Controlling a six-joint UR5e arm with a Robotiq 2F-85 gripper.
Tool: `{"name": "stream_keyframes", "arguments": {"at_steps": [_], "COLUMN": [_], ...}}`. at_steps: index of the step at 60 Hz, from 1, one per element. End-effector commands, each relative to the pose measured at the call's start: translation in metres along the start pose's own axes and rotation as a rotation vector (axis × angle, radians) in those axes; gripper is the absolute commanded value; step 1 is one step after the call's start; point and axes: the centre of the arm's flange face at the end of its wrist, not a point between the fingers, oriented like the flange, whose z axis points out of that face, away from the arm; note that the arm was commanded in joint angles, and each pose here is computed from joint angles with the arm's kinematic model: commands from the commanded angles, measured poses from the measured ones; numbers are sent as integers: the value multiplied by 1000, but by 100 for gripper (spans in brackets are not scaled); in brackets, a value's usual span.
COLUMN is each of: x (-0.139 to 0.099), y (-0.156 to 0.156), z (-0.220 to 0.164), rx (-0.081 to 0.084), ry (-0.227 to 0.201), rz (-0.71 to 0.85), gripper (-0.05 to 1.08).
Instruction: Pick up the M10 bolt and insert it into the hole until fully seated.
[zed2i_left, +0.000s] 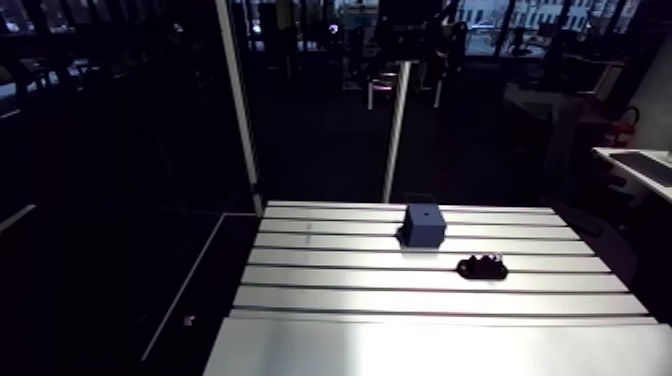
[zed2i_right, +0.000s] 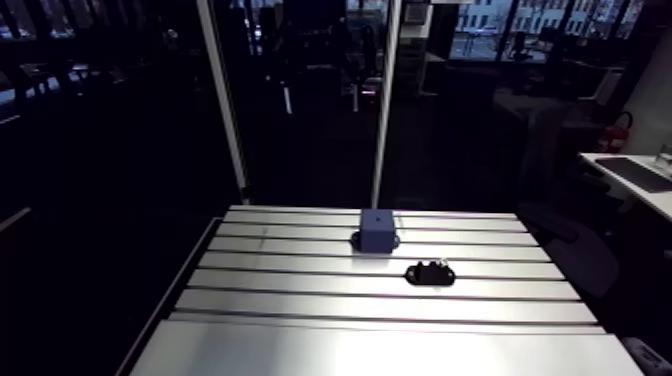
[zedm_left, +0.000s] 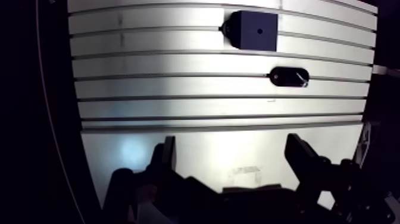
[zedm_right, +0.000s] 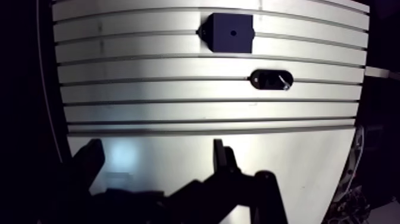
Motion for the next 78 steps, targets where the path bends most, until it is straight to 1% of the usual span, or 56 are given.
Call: {"name": "stream_keyframes", "arguments": {"at_steps": [1, 13, 29, 35, 39, 54, 61, 62, 68, 73, 76, 78], "x": [20, 22, 23, 23, 24, 28, 33, 35, 40, 42, 45, 45], "y": [-12, -12, -12, -11, -11, -1, 19, 25, 40, 51, 73, 73], "z": [11, 17, 15, 13, 13, 6, 10, 11, 18, 27, 42, 42], "rx": [33, 32, 33, 30, 24, 18, 18, 17, 16, 15, 13, 13], "ry": [-23, -33, -30, -26, -25, -9, -5, 1, 22, 31, 55, 55], "rz": [-73, -74, -74, -75, -75, -87, -76, -75, -81, -75, -72, -72], "gripper": [1, 1, 1, 1, 1, 1, 1, 1, 1, 1, 1, 1]}}
